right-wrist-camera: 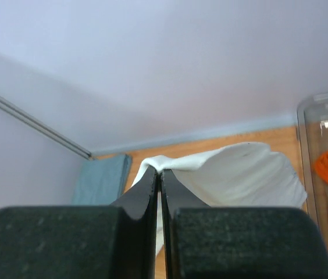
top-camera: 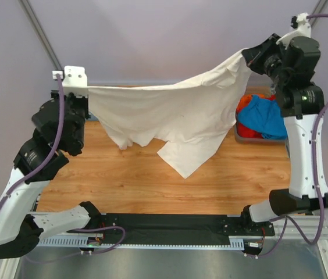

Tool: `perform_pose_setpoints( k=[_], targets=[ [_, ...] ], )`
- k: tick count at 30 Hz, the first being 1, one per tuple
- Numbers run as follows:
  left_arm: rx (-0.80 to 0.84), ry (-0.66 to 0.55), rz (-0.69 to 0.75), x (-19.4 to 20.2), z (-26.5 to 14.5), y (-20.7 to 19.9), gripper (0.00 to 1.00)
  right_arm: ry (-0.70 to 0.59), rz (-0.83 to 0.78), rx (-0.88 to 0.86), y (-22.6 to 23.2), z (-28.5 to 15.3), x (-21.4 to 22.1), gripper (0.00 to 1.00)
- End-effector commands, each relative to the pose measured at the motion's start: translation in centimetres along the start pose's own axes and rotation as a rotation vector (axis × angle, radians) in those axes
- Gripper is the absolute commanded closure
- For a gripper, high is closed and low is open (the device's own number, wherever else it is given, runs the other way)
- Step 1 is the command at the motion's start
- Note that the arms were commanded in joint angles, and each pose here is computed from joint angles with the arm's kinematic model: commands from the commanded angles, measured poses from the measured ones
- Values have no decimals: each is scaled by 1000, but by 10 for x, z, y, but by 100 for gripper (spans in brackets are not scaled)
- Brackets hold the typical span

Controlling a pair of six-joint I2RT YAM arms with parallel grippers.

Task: Fold and stack the t-shirts
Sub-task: Flatten the tshirt out

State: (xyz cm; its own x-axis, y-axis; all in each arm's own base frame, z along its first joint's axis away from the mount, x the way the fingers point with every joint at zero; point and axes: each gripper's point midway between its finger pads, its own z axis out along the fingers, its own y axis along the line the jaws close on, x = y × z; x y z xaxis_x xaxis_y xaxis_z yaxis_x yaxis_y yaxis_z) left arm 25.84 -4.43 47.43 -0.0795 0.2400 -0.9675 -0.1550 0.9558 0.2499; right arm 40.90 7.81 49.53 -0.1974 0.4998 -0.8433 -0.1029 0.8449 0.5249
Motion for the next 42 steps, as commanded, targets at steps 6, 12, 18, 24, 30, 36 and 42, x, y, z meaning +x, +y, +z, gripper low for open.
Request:
perform_pose_setpoints(
  k=[6,12,18,24,30,36,42],
  targets=[
    [-37,-403,-158,-106,-66,105,100,-562,-124,-367,99,-167,-123,100],
    [233,-603,-211,-135,-130,126,100,-740,-181,-463,120,-275,-136,100],
    [364,-776,-344,-146,-186,155,100,-841,-199,-560,136,-344,-137,100],
    [439,-553,-250,-119,-133,79,100,-745,-183,-563,132,-308,-124,100],
    [391,-192,-43,-23,-40,-29,100,-531,-109,-530,107,-202,-81,100],
    [112,122,102,82,45,-41,100,-266,-51,-454,63,-64,-3,100],
    [23,413,175,165,125,-32,100,-37,-59,-353,14,61,76,100]
  ],
)
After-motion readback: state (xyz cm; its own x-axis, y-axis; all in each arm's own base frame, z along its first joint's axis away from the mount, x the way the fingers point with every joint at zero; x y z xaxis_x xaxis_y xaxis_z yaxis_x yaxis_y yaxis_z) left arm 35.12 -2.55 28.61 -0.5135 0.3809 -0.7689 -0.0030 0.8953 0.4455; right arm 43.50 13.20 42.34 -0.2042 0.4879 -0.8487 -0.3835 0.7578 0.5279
